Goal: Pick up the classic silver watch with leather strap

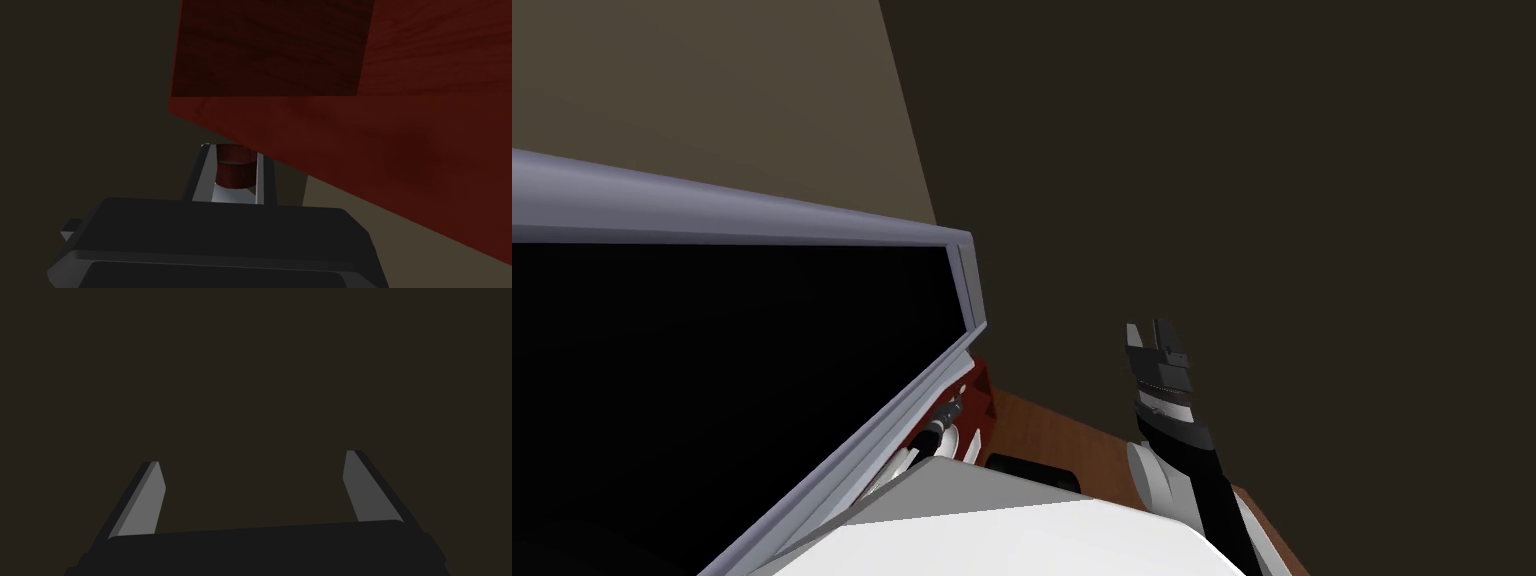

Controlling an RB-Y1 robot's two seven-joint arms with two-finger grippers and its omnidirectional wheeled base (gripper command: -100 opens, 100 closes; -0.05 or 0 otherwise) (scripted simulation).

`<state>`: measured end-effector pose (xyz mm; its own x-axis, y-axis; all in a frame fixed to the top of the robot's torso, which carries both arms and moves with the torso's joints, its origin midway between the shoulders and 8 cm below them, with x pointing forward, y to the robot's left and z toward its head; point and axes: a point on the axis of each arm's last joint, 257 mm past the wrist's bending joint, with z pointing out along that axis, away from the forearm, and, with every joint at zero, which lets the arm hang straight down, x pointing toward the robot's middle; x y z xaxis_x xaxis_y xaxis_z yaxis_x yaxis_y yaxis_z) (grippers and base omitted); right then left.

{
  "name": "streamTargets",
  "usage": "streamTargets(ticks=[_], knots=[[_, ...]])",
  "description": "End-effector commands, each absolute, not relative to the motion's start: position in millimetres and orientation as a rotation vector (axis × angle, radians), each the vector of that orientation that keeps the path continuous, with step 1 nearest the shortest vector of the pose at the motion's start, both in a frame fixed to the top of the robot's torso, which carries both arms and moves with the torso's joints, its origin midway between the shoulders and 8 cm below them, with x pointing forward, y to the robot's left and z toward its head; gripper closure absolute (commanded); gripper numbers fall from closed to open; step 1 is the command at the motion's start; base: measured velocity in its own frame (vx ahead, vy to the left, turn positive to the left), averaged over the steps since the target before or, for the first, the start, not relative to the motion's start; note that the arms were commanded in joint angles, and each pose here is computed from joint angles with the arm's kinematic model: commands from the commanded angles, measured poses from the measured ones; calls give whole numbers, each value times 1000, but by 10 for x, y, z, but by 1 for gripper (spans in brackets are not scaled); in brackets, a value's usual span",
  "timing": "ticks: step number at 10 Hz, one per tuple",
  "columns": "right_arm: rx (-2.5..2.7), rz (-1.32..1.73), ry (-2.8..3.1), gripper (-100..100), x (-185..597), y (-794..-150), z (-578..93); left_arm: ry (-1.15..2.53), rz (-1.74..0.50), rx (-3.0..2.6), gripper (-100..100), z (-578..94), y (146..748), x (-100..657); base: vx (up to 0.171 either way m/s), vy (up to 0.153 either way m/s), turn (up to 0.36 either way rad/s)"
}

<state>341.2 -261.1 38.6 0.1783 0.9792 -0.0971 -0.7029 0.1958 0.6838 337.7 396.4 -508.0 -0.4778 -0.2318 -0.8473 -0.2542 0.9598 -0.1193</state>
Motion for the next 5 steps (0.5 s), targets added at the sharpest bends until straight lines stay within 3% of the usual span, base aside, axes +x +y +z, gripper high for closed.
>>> streamTargets(ticks=[1, 5], knots=[[562, 1282, 599, 0, 3412, -2611, 386, 2109, 42, -390, 100, -5163, 3869, 3190, 0, 64, -85], [562, 1282, 599, 0, 3412, -2611, 386, 2061, 73, -374, 100, -4914, 3805, 3277, -10, 66, -34]])
